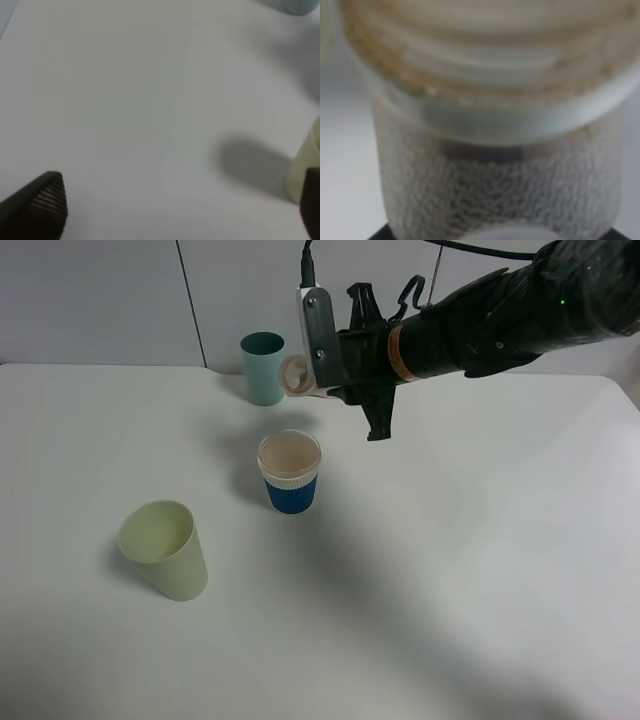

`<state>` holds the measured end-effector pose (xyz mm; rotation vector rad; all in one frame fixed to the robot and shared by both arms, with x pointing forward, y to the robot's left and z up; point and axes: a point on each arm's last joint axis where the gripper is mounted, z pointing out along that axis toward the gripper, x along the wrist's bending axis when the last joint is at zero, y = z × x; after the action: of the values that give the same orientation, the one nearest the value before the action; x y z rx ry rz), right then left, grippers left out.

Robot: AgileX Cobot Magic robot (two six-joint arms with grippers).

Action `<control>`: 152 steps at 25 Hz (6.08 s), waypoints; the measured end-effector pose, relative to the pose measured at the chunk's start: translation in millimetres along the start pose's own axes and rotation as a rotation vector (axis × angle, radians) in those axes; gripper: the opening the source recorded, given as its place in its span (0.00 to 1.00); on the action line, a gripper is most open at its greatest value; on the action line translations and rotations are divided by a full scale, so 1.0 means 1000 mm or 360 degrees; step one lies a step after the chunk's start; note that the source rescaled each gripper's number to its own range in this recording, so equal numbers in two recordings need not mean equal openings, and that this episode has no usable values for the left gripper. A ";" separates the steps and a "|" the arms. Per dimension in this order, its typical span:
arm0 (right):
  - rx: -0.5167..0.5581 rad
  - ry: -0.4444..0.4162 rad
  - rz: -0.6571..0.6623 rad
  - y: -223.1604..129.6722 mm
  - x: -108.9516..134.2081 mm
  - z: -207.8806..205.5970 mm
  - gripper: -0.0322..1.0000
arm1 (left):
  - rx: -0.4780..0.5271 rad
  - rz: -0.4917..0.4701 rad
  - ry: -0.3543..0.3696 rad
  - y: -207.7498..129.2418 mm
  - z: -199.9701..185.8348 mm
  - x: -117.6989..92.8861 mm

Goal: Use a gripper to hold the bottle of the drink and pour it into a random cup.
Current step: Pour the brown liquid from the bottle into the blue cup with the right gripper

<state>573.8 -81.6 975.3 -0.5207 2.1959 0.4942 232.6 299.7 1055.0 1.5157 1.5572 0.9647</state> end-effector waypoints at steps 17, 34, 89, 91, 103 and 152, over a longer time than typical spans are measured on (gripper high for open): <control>0.0104 -0.0025 -0.0241 -0.005 -0.002 0.000 0.03 | 0.0000 0.0000 0.0000 0.000 0.000 0.000; 0.0308 -0.0090 -0.0397 0.014 -0.002 0.000 0.03 | 0.0000 0.0000 0.0000 0.000 0.000 0.000; 0.0450 -0.0095 -0.0796 0.029 -0.001 -0.002 0.03 | 0.0000 0.0001 0.0001 0.000 0.000 0.000; 0.0450 -0.0096 -0.0798 0.029 -0.001 -0.002 0.03 | 0.0000 0.0001 0.0001 0.000 0.000 0.000; 0.0446 -0.0100 -0.0810 0.034 -0.001 -0.002 0.03 | 0.0000 0.0001 0.0001 0.000 0.000 0.000; 0.0472 -0.0065 -0.1107 0.037 0.000 -0.002 0.03 | 0.0000 -0.0001 -0.0001 0.000 0.000 0.000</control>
<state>553.5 -51.5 983.2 -1.0314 1.8427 -0.1870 232.6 299.6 1055.0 1.5155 1.5569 0.9636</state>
